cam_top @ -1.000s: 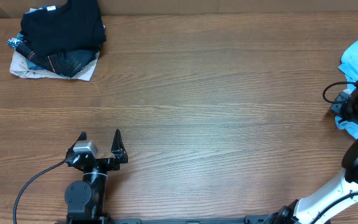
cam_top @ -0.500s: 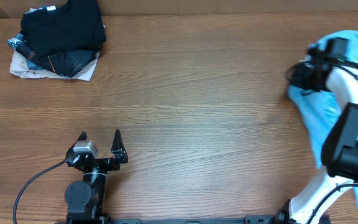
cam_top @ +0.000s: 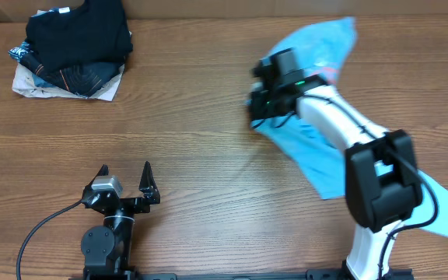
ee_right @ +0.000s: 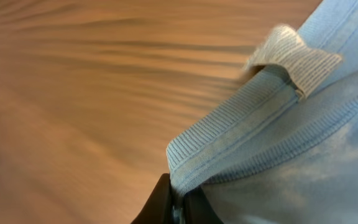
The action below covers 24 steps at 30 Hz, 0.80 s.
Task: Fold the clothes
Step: 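Drag the blue T-shirt leftward to the table center, release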
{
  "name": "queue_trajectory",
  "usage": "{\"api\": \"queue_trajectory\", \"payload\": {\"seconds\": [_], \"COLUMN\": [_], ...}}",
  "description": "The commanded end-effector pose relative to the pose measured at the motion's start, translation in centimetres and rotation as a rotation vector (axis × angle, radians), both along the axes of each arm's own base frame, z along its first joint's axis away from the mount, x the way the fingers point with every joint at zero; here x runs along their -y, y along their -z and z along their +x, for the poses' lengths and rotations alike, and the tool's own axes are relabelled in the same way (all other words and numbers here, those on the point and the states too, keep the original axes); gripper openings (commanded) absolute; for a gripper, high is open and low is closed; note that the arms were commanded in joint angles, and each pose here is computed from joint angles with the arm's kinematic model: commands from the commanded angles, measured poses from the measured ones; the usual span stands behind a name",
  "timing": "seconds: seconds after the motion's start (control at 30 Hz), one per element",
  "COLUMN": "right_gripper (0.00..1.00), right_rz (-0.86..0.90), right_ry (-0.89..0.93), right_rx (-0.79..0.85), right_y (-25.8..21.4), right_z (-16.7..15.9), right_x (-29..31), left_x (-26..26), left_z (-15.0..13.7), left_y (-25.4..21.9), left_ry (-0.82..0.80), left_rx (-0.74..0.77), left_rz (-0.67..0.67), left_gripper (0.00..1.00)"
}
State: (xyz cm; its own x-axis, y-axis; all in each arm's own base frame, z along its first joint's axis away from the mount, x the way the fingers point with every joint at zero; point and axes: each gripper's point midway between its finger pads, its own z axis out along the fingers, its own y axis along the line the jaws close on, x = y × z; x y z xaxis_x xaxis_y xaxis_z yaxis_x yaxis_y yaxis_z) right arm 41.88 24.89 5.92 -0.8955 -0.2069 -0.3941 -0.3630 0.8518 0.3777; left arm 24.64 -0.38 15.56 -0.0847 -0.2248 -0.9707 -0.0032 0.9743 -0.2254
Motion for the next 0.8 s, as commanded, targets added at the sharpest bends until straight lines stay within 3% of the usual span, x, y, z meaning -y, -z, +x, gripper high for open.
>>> {"api": "queue_trajectory", "payload": {"seconds": [0.0, 0.17, 0.27, 0.3, 0.33, 0.43, 0.47, 0.53, 0.77], "right_gripper": [0.04, 0.04, 0.04, 0.13, 0.49, 0.67, 0.82, 1.0, 1.0], "right_rz": [0.09, 0.104, 0.021, -0.011, -0.061, -0.11, -0.114, -0.123, -0.12], "right_ry": [-0.076, -0.201, -0.18, -0.164, -0.135, -0.085, -0.071, -0.033, 0.153], "right_rx": [-0.01, 0.023, 0.076, 0.092, 0.109, 0.108, 0.103, 0.09, 0.086], "right_y": [-1.5, -2.0, -2.0, -2.1, -2.7, -4.4, -5.2, -7.1, -15.2], "right_z": [-2.4, -6.5, -6.4, -6.0, -5.4, -3.9, -3.5, -2.4, 1.3], "right_x": [-5.9, -11.9, -12.1, -11.8, -11.1, -9.4, -8.8, -7.2, 1.5], "left_x": [-0.2, -0.2, -0.2, -0.2, -0.2, -0.2, -0.2, -0.2, -0.2], "left_z": [0.0, 0.0, 0.0, 0.0, 0.0, 0.0, 0.0, 0.0, 0.0], "left_y": [-0.1, -0.1, -0.1, -0.1, -0.1, -0.1, -0.1, -0.1, -0.1], "left_ry": [-0.011, -0.011, -0.011, -0.011, -0.011, -0.011, -0.011, -0.011, -0.011], "left_rx": [0.008, 0.008, 0.008, 0.008, 0.008, 0.008, 0.008, 0.008, 0.008], "left_rz": [0.027, 0.027, 0.027, 0.027, 0.027, 0.027, 0.027, 0.027, 0.027], "left_gripper": [1.0, 1.0, 1.0, 1.0, 1.0, 0.99, 1.0, 1.0, 1.0]}}
